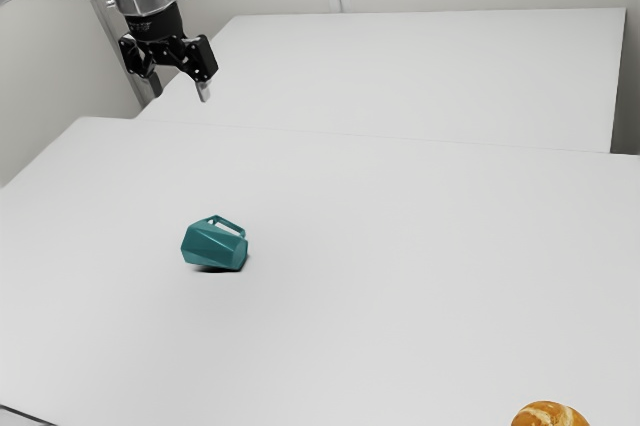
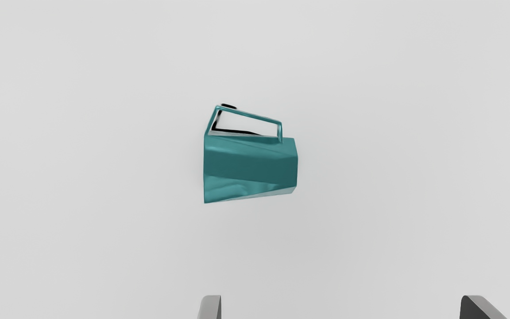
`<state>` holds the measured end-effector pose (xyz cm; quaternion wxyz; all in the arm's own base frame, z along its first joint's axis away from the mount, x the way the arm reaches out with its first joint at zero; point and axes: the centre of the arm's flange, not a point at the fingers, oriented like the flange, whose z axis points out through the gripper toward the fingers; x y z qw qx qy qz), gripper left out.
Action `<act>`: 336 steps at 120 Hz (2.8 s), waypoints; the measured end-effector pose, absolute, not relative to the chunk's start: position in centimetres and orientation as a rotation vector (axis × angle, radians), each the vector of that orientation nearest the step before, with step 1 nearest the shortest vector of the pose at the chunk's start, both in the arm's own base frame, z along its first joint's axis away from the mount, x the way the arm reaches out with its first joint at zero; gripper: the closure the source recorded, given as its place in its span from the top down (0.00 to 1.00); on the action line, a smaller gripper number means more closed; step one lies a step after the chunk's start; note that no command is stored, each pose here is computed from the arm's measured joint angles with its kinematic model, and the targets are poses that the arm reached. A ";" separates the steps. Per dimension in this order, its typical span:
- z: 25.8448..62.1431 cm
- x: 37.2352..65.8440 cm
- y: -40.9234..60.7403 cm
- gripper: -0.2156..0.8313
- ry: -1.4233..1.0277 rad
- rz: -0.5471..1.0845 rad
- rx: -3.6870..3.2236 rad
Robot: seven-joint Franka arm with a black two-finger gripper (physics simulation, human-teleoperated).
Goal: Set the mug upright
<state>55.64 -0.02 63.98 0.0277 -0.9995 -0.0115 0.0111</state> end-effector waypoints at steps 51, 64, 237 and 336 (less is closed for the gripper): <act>63.6 54.3 -0.4 0.78 -0.025 0.058 -3.090; 63.0 53.8 0.0 0.78 -0.027 0.076 -3.095; 35.4 49.0 21.3 0.78 -0.467 -0.723 -3.803; 27.9 48.2 20.5 0.78 -0.426 -0.529 -3.981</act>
